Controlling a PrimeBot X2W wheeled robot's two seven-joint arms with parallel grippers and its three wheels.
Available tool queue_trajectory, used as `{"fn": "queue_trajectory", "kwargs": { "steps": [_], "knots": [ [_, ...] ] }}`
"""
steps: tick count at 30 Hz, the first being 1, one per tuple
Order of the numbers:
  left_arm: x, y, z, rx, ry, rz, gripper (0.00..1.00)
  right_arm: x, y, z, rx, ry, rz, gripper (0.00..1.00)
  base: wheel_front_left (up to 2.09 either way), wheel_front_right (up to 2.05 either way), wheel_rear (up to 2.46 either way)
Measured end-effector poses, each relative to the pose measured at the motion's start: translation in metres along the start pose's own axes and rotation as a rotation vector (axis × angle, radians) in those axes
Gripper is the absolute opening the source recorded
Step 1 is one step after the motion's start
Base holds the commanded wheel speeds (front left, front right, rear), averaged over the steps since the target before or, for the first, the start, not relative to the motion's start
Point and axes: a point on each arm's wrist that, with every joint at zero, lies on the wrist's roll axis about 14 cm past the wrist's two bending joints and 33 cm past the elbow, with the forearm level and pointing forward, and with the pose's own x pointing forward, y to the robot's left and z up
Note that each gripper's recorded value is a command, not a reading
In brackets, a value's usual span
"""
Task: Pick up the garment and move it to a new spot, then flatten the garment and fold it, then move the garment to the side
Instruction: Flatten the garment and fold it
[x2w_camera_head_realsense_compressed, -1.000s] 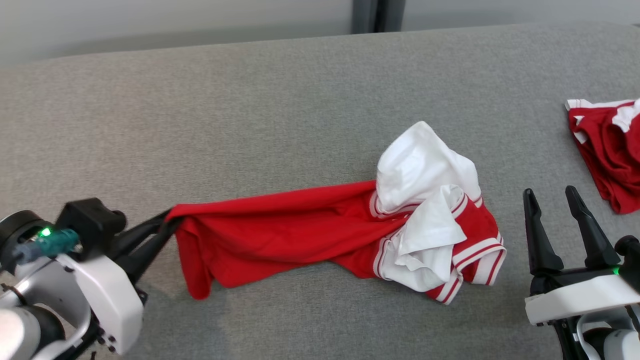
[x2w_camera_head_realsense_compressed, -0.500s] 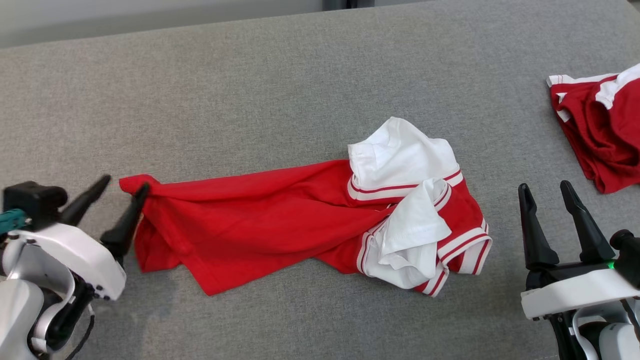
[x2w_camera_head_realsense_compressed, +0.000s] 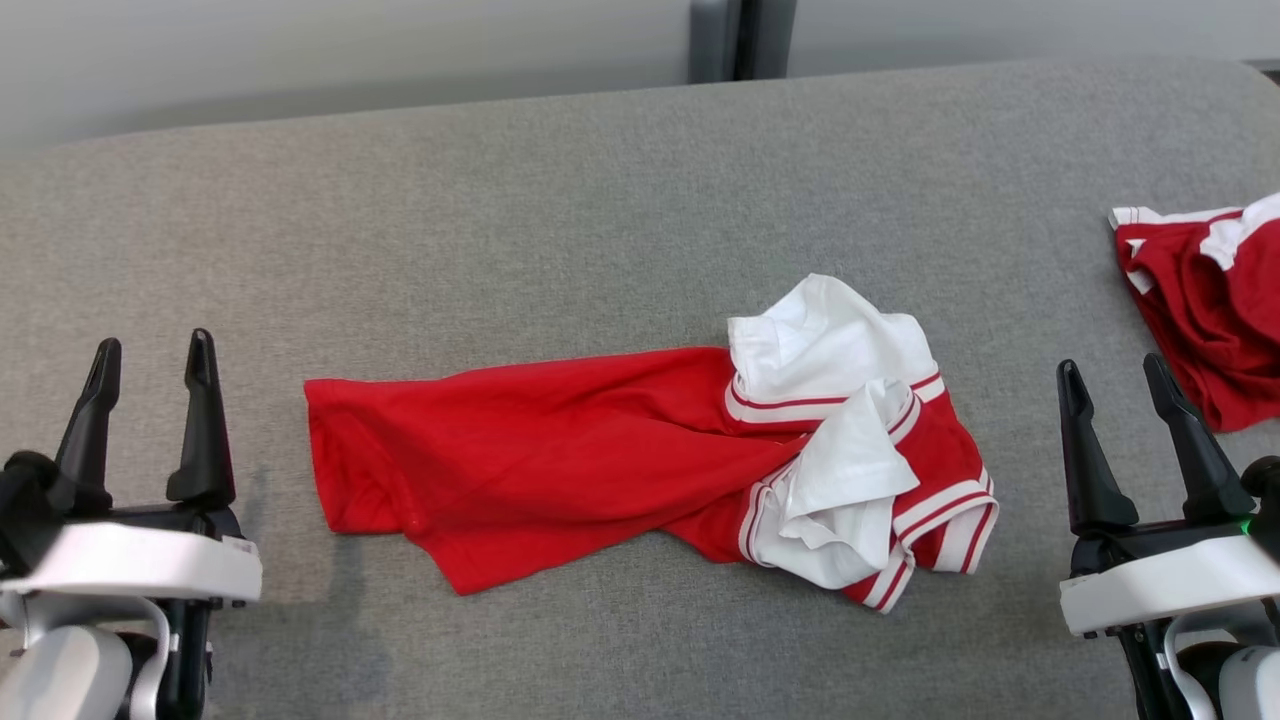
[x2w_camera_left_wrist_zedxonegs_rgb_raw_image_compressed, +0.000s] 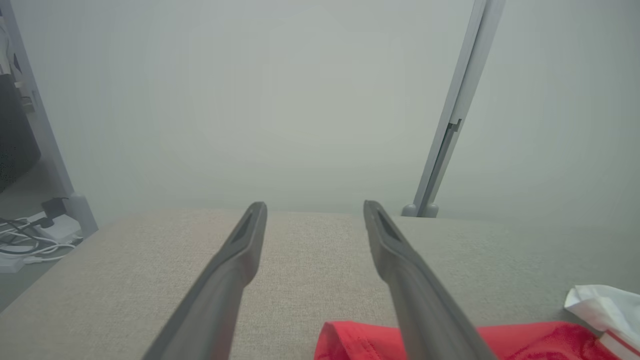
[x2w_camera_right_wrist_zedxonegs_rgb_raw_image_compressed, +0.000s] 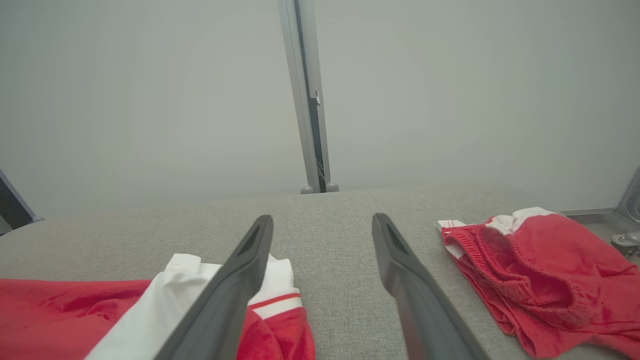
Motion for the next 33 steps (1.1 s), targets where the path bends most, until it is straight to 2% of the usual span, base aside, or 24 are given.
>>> {"fn": "queue_trajectory", "kwargs": {
  "steps": [7,14,25,30,33],
  "knots": [
    [-0.031,-0.005,0.035,0.051,-0.133,0.027,1.0,-0.004,0.01,0.014,-0.016,-0.022,0.035,1.0,0.0,0.0,0.0],
    [-0.06,-0.006,0.032,0.076,-0.133,0.013,1.0,-0.015,0.015,0.016,-0.011,-0.018,0.049,1.0,0.0,0.0,0.0],
    [-0.06,-0.008,0.032,0.075,-0.136,-0.047,1.0,-0.01,0.018,0.011,-0.005,0.006,0.062,1.0,0.0,0.0,0.0],
    [-0.059,-0.001,0.031,0.087,-0.132,-0.038,1.0,-0.001,0.015,0.011,0.0,0.014,0.072,1.0,0.0,0.0,0.0],
    [-0.053,-0.001,0.031,0.092,-0.135,-0.046,1.0,0.017,-0.003,0.006,-0.028,0.036,0.059,1.0,0.0,0.0,0.0]
  ]
}}
